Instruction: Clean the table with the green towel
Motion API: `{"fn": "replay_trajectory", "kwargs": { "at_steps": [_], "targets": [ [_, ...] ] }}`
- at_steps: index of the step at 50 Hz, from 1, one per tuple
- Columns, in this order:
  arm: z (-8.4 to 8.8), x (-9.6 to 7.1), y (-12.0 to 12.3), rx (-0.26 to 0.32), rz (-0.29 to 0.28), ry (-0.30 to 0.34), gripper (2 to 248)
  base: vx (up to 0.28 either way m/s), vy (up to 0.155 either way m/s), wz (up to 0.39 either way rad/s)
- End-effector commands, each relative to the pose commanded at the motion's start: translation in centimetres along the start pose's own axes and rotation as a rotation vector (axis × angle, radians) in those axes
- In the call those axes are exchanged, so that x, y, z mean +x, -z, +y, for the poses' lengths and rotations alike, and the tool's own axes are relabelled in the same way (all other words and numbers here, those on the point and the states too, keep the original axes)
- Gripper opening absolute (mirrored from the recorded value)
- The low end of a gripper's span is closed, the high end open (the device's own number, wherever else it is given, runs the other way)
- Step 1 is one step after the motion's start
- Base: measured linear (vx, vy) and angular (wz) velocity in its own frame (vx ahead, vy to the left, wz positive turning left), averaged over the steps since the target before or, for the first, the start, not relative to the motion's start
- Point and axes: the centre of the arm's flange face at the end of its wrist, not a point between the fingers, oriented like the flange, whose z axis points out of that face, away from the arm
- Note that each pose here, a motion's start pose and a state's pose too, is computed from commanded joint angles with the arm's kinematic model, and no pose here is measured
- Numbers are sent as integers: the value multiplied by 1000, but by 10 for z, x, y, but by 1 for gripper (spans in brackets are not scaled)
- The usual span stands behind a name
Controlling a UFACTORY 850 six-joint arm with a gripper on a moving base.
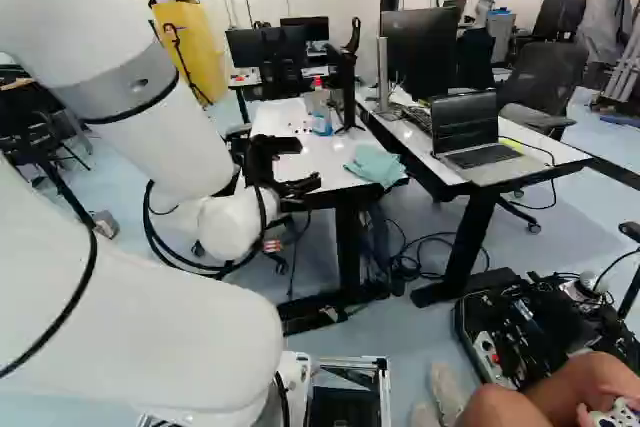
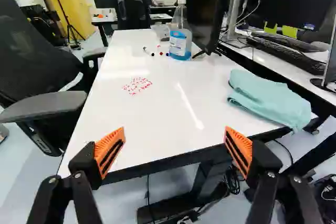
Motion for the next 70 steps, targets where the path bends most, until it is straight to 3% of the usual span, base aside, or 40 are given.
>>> {"fn": "replay_trajectory", "kwargs": {
  "at_steps": [39, 70],
  "targets": [
    [1, 2, -3, -4, -2, -1, 247, 0, 0, 0],
    [22, 25, -34, -67, 9, -23, 247, 0, 0, 0]
  ]
}}
